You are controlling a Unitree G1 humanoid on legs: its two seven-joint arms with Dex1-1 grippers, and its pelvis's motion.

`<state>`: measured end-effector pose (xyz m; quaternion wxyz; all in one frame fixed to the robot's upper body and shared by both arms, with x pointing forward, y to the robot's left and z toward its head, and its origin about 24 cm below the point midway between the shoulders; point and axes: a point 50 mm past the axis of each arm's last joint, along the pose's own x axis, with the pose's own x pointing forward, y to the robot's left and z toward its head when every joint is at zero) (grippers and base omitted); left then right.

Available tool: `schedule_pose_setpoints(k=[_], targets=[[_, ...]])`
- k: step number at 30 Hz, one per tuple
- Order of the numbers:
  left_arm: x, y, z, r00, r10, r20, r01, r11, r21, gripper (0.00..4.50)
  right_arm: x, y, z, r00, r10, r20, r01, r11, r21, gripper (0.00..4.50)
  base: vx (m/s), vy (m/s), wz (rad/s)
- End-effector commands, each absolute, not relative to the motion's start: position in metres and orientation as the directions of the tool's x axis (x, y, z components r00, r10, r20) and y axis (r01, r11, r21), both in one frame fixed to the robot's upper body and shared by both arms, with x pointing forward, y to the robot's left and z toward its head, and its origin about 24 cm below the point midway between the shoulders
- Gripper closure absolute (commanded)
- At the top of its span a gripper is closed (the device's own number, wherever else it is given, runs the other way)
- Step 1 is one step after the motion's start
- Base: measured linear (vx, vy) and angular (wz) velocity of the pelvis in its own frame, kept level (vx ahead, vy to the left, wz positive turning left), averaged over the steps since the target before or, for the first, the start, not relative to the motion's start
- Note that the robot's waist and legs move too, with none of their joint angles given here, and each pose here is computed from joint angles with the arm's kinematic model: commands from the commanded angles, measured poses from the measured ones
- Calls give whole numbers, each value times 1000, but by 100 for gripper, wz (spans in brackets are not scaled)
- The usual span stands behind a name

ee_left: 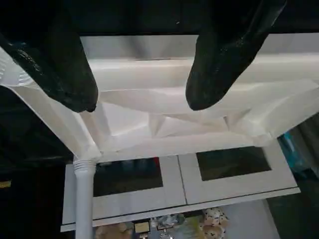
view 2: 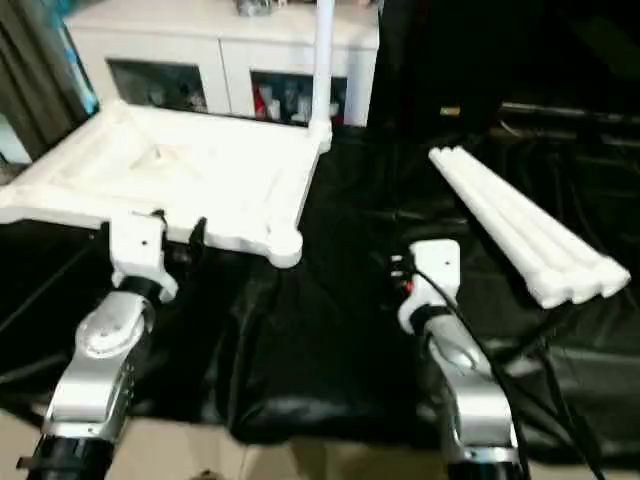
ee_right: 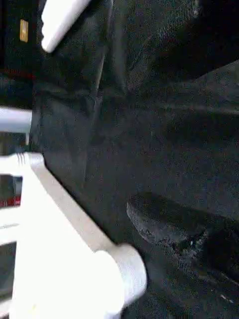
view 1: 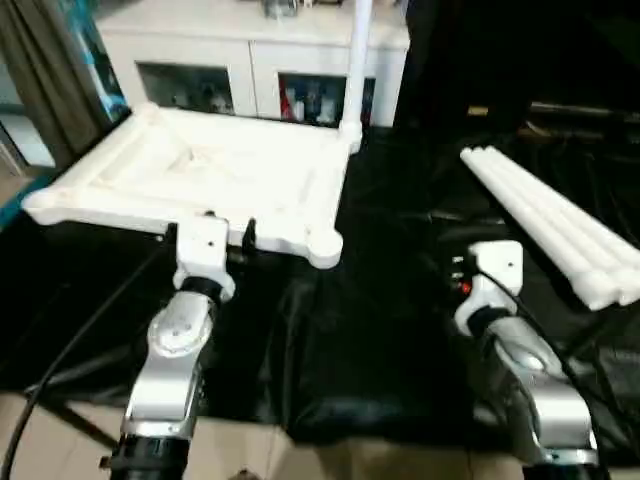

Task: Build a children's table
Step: Rotate table base, then move to table

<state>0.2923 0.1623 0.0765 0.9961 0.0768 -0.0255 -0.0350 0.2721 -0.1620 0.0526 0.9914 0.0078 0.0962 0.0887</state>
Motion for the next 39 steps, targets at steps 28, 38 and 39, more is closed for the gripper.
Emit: schedule_pose_setpoints(k=[28, 38, 39], targets=[[288, 163, 69, 999, -8, 31, 3, 989, 148, 122, 274, -155, 52, 950, 231, -209, -237, 971, -5, 89, 2, -74, -2], [287, 165, 70, 999, -37, 30, 34, 994, 104, 122, 275, -152, 53, 946, 247, -209, -254, 967, -4, 89, -71, -134, -1], [287, 166, 70, 999, -43, 31, 40, 994, 99, 122, 276, -151, 53, 944, 253, -213, -265, 964, -27, 89, -83, -75, 0]])
